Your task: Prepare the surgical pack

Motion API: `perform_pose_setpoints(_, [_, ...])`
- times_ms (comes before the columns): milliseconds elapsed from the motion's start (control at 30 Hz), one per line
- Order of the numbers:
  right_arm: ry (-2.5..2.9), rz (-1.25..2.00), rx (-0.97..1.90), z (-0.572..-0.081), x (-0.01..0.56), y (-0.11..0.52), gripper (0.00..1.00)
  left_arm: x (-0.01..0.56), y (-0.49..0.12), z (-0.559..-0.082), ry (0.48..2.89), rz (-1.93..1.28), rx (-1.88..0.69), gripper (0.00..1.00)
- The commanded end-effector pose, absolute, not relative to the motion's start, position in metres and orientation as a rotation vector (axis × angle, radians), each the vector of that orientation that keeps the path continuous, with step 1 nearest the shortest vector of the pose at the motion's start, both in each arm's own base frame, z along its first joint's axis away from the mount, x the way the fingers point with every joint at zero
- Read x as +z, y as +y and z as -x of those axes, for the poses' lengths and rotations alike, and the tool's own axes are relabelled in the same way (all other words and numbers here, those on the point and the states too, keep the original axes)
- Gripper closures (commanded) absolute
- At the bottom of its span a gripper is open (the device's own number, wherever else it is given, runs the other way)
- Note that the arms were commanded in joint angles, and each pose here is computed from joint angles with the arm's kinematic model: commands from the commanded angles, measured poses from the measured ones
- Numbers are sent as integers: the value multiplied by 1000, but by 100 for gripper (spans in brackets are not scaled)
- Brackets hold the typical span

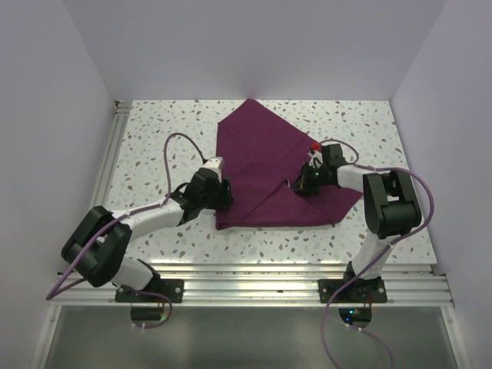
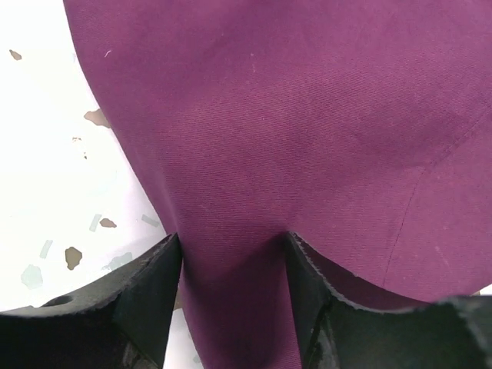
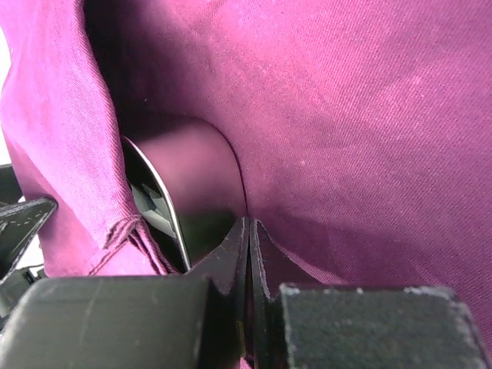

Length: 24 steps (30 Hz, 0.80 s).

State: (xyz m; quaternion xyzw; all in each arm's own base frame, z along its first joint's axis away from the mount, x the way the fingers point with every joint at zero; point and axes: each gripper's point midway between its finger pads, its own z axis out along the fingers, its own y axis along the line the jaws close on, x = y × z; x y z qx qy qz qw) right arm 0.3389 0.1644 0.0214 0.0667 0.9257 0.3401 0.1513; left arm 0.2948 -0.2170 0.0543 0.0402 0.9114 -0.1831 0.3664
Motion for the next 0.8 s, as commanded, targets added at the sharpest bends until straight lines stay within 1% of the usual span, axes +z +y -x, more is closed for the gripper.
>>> perform_pose_setpoints(0, [2643, -147, 1012, -343, 24, 173, 100, 56, -217, -300, 2316, -82, -482, 42])
perform_pose_setpoints(67, [2652, -146, 1003, -342, 22, 172, 100, 55, -217, -300, 2320, -85, -479, 46])
perform_pose_setpoints(100, [2655, -141, 1003, -341, 22, 173, 100, 53, -217, -299, 2326, -86, -477, 50])
perform_pose_setpoints(167, [2659, -143, 995, -341, 21, 171, 100, 50, -217, -297, 2335, -91, -474, 54])
perform_pose_setpoints(200, [2655, -142, 994, -342, 23, 171, 100, 49, -215, -297, 2341, -89, -468, 59])
perform_pose_setpoints(300, [2647, -153, 977, -347, 29, 166, 100, 46, -212, -295, 2350, -85, -446, 65])
perform_pose_setpoints(367, [2623, -195, 947, -353, 38, 152, 98, 43, -207, -294, 2358, -75, -422, 65])
perform_pose_setpoints(400, [2609, -212, 928, -357, 42, 144, 94, 41, -205, -292, 2363, -73, -414, 65])
perform_pose_setpoints(500, [2553, -306, 828, -367, 59, 109, 91, 41, -202, -291, 2360, -73, -401, 65])
perform_pose_setpoints(533, [2503, -363, 791, -372, 71, 88, 88, 41, -200, -291, 2360, -71, -392, 65])
perform_pose_setpoints(600, [2466, -444, 720, -373, 78, 63, 87, 44, -200, -291, 2349, -77, -394, 65])
perform_pose_setpoints(667, [2394, -557, 656, -375, 91, 28, 86, 48, -200, -291, 2336, -84, -401, 63])
perform_pose_setpoints(767, [2328, -731, 485, -370, 91, -20, 83, 55, -199, -291, 2306, -93, -409, 59])
